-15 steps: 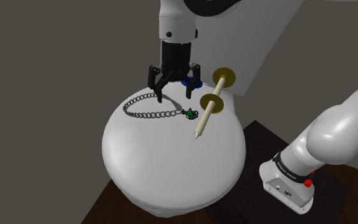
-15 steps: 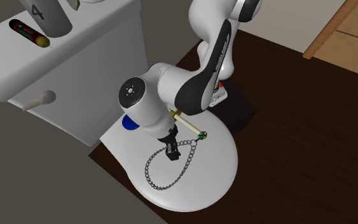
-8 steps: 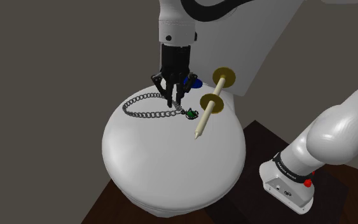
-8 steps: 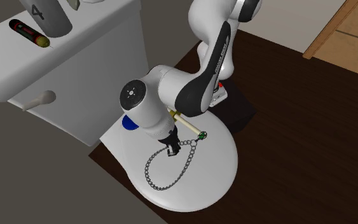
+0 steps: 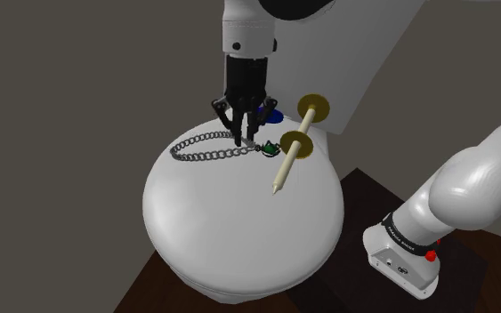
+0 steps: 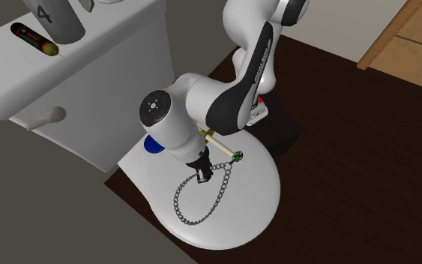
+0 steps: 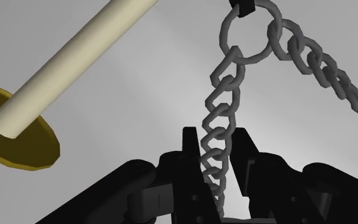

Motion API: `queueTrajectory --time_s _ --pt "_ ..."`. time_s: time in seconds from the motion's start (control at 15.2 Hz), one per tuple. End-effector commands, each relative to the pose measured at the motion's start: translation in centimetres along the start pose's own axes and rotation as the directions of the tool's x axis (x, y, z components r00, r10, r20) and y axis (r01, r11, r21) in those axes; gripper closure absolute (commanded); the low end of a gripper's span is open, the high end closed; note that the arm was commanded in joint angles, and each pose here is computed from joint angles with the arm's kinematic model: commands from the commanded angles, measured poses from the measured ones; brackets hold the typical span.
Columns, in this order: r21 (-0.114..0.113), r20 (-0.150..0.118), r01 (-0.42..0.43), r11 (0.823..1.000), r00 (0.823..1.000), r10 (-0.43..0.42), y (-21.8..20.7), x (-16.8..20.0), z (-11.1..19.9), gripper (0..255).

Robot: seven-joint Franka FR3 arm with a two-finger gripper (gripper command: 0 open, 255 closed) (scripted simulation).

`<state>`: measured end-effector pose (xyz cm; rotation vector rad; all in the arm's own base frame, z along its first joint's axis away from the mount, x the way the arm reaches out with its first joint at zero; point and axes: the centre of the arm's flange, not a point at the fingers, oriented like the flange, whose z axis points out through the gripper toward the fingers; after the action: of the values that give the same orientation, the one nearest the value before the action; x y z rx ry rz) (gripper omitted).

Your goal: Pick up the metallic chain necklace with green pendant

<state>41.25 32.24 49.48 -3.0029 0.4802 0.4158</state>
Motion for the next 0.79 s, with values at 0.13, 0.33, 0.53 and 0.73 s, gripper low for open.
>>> queueTrajectory --time_s 0.13,0.33,0.53,0.73 --pt "0.0 0.0 0.0 1.0 1.0 0.0 0.0 -0.6 -2.0 255" --pt "0.0 0.0 0.0 1.0 1.0 0.0 0.0 -1.0 -3.5 255" --pt "0.0 0.0 0.0 1.0 1.0 0.0 -0.1 -1.4 -5.0 255" --pt "0.0 0.0 0.0 1.0 1.0 0.0 -0.1 -1.9 -6.5 255"
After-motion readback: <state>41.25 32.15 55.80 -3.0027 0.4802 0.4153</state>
